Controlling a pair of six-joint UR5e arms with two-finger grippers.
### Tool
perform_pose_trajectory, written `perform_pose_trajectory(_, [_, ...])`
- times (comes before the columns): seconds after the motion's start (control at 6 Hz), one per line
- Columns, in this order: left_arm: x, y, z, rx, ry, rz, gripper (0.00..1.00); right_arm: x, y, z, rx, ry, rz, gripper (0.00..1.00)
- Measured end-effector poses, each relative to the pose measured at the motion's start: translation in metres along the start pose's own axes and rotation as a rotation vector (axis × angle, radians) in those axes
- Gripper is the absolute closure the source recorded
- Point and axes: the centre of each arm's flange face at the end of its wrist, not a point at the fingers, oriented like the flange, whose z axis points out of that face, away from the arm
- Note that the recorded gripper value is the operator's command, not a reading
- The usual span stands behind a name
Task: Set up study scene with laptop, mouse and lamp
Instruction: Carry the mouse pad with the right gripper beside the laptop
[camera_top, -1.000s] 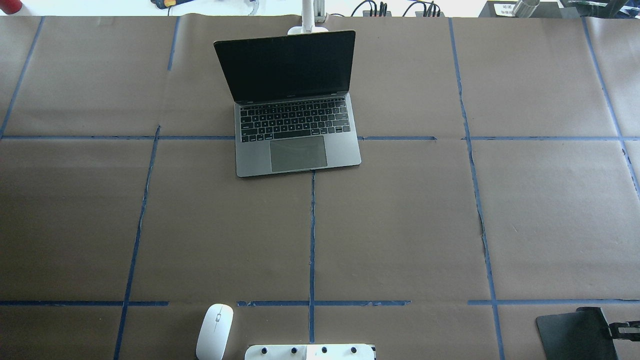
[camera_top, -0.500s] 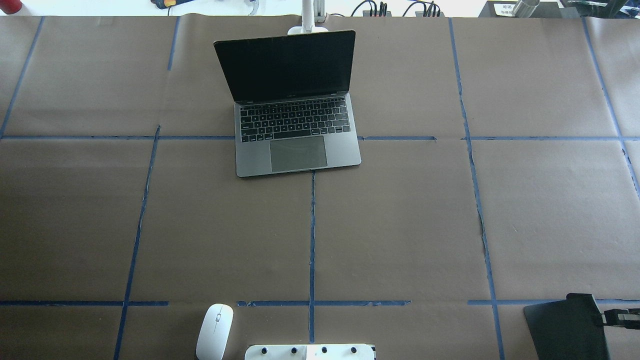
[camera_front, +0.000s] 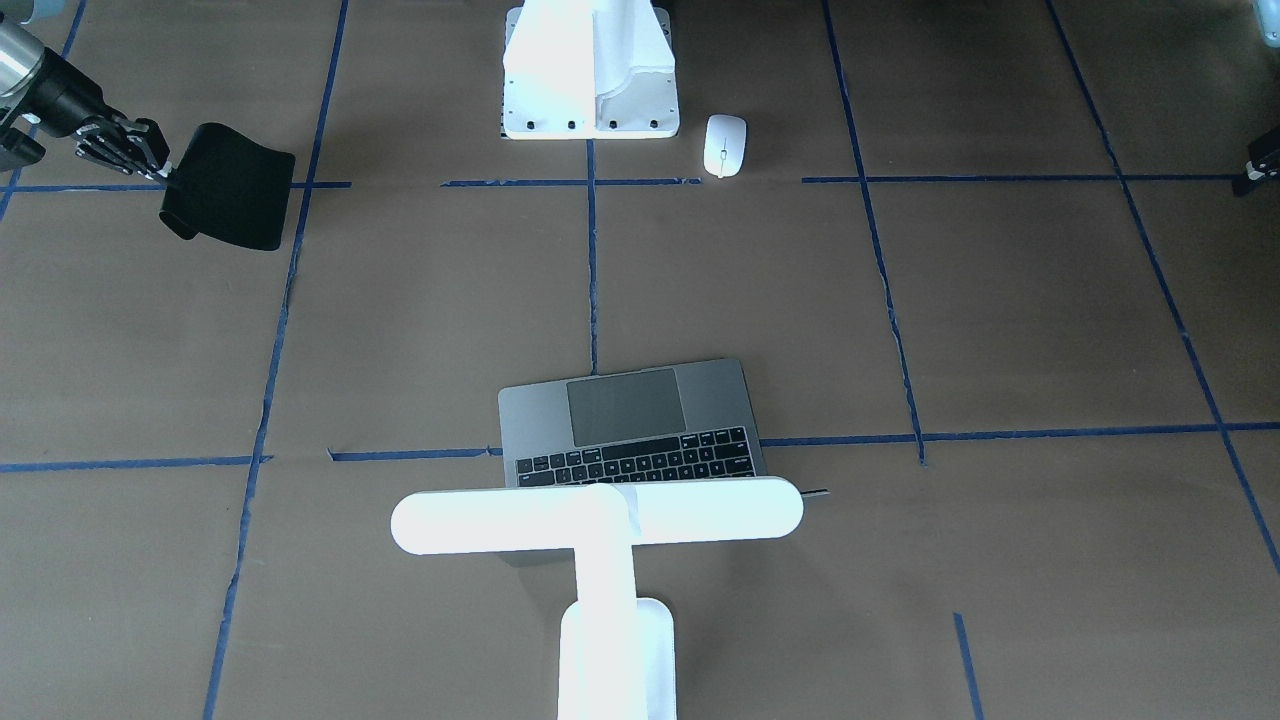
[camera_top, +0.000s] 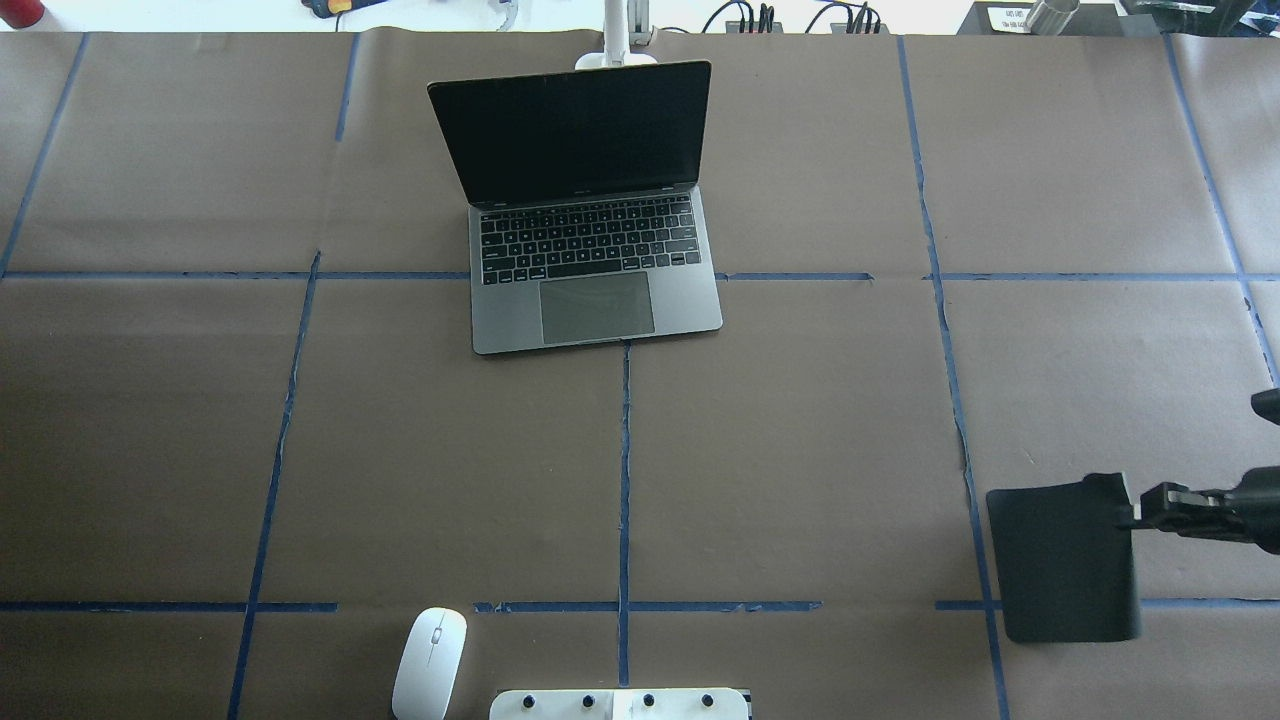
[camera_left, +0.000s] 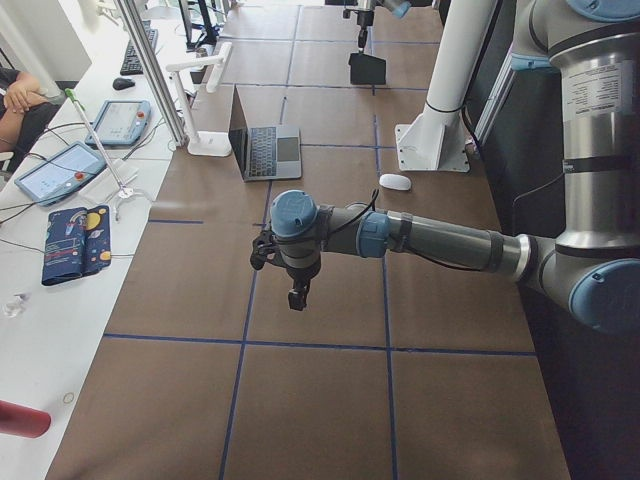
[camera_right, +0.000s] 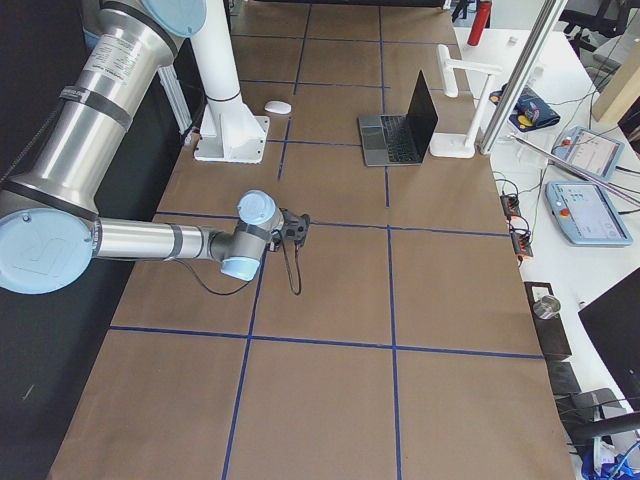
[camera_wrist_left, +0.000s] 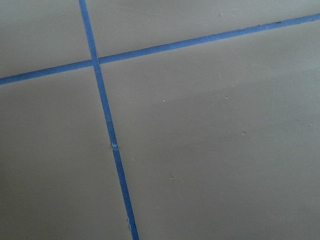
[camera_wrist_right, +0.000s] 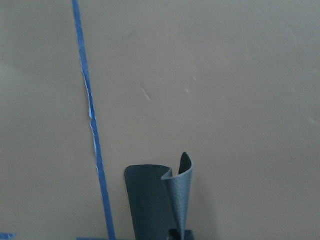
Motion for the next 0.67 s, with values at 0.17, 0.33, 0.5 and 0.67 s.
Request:
perform_pose_trajectory(0.17, [0.0,0.0,0.0,0.0,0.002,-0.001,0.0,-0.033,-0.028,0.016,0.019,0.013,0.024,1.0])
perform_pose_trajectory(0.33, [0.0,0.0,0.0,0.0,0.002,-0.002,0.0,-0.078,-0.059,0.037,0.036,0.038,0.041,1.0])
perform_pose_trajectory(0.5, [0.0,0.0,0.0,0.0,0.002,-0.003,0.0,-0.134,-0.092,0.059,0.053,0.073,0.041,1.0])
perform_pose_trajectory(0.67, [0.0,-0.001,0.0,0.0,0.003,-0.003,0.0,-0.189,-0.123,0.081,0.07,0.096,0.035,1.0])
